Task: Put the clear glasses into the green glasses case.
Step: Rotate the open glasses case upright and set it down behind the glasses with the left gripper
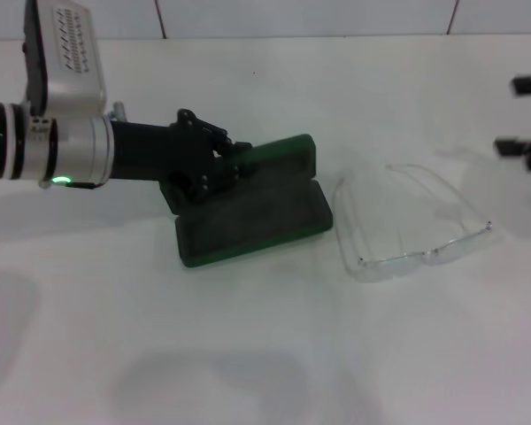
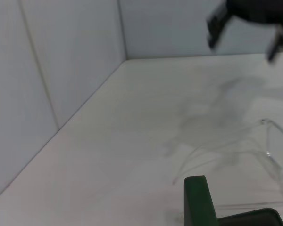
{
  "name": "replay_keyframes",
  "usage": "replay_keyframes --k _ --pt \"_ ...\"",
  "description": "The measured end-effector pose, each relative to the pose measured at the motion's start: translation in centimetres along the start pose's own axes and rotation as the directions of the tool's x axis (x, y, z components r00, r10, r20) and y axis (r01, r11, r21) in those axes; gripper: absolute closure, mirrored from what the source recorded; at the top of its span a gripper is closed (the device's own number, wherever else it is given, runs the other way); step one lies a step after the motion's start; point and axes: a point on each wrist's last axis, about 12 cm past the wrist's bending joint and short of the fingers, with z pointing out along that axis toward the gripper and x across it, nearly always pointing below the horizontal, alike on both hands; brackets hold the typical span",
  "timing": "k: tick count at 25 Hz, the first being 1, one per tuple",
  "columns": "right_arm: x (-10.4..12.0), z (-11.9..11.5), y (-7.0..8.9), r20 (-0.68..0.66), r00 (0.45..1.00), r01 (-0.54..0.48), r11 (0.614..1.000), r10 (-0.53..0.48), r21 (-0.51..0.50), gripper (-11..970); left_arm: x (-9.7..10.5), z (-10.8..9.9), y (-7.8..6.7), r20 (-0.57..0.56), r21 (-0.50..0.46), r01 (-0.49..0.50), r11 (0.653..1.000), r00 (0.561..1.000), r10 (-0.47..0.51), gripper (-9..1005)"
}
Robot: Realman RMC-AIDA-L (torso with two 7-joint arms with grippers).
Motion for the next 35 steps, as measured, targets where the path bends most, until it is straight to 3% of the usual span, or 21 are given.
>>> replay_keyframes --k 5,9,20,34,35 --pt "2.6 -3.1 1.6 0.248 0.966 -0.105 0.989 0.077 0.103 116 0.0 0.4 -0.3 0.023 0.011 -0.048 0.999 0.999 0.047 794" --pt "4.1 -3.4 2.9 0.311 0.947 -0.12 0.987 0.081 0.109 116 -0.1 0.5 -0.4 0.025 0.012 -0.065 0.998 0.998 0.065 793" --pt "4.5 -2.0 3.6 0.262 0.962 -0.088 0.995 0.075 0.039 116 -0.4 1.2 -0.4 0.032 0.012 -0.155 0.988 0.987 0.154 791" --pt "4.2 -0.5 3.8 0.201 0.977 -0.063 0.998 0.067 -0.029 116 -0.8 1.7 -0.5 0.055 0.026 -0.157 0.987 0.986 0.155 788" --pt "4.2 -0.3 3.8 0.192 0.979 -0.06 0.998 0.066 -0.035 116 -0.9 1.6 -0.4 0.063 0.018 -0.155 0.988 0.986 0.154 742"
